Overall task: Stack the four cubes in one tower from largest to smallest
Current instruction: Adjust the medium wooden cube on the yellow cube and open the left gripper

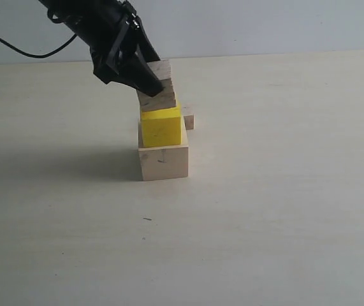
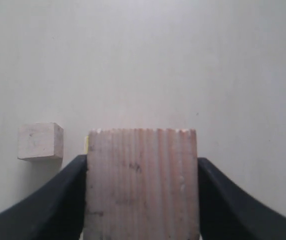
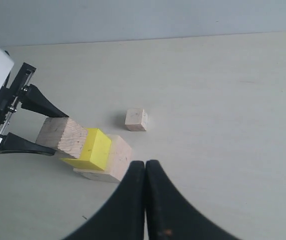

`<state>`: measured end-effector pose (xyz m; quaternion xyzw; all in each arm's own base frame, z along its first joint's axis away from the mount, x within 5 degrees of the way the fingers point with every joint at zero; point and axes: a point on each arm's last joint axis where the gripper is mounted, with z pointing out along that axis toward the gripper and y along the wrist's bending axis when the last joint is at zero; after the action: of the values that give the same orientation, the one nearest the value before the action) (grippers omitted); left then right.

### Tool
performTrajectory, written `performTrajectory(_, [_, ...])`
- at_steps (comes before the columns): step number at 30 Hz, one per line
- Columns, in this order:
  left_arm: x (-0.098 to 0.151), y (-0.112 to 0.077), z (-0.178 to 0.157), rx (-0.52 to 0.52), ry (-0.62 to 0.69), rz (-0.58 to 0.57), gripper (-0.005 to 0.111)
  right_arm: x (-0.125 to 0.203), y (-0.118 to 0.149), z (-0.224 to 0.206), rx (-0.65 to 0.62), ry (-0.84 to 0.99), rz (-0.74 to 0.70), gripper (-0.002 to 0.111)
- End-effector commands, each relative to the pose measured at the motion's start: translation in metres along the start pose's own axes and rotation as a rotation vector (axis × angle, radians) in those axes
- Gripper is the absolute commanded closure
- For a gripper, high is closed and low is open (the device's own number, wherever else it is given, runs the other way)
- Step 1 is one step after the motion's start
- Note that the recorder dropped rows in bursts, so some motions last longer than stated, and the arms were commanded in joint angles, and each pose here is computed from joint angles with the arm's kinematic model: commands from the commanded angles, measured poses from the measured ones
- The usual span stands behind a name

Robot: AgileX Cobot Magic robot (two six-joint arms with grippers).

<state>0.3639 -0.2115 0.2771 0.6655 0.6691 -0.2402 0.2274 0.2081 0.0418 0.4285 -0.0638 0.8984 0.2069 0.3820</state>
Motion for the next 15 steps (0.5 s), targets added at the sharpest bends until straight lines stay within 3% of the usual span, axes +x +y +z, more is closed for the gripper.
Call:
performTrajectory(1, [-0.0031, -0.0011, 0.0009, -0.014, -0.01, 0.01, 0.107, 0.0004, 0.0011, -0.0001, -0.013, -0.01, -0.001, 0.108])
performTrajectory(15, [-0.0004, 0.0025, 0.0062, -0.033, 0.009, -0.037, 0.107, 0.0004, 0.0011, -0.0001, -0.013, -0.01, -0.001, 0.108])
